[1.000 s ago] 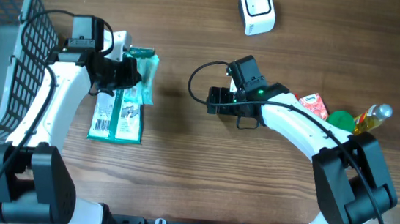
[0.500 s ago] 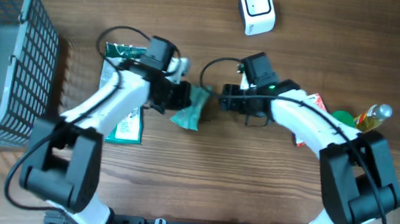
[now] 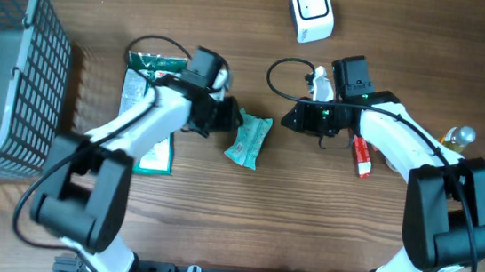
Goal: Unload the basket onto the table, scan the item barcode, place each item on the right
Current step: 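Carry the wipes pack right toward the right gripper, then grasp the wipes pack with the right gripper beside the left gripper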
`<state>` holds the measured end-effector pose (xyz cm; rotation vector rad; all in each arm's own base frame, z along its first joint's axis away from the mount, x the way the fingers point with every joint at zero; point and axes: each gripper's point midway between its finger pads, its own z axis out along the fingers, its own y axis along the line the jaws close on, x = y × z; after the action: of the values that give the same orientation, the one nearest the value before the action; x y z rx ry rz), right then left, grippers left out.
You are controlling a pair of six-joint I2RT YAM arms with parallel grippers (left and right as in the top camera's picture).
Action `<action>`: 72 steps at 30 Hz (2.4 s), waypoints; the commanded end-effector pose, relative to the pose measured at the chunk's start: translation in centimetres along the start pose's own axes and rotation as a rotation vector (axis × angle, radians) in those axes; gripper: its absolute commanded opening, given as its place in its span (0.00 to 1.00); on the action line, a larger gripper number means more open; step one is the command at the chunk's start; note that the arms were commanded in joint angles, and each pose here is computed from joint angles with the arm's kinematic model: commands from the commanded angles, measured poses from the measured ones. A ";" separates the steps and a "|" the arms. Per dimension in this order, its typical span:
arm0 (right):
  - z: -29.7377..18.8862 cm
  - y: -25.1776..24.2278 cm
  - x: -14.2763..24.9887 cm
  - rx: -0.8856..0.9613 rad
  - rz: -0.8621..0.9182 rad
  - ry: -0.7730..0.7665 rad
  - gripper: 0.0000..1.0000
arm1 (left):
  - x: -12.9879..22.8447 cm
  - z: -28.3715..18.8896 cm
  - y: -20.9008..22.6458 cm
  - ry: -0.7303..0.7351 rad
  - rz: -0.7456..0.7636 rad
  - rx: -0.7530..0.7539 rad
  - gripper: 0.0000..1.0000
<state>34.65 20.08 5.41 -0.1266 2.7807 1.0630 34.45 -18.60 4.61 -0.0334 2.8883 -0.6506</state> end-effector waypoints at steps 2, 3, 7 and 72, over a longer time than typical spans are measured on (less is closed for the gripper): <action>1.2 3.0 1.8 -0.156 -0.067 0.077 0.04 | 0.6 -2.4 -2.6 0.038 0.130 0.167 0.04; 1.4 3.4 2.0 -0.160 -0.080 0.081 0.04 | 1.3 -2.5 -2.9 0.067 0.159 0.193 0.04; 2.9 2.6 1.9 -0.029 -0.013 0.059 0.04 | 2.6 -2.6 -3.1 0.122 0.169 0.216 0.04; 6.3 -2.6 2.6 0.187 0.052 0.069 0.11 | 7.6 1.1 -2.2 0.275 0.099 0.017 0.09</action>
<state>32.70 24.68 0.88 -0.1371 2.8944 1.0341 27.85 -20.67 4.58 0.1921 3.0776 -0.6949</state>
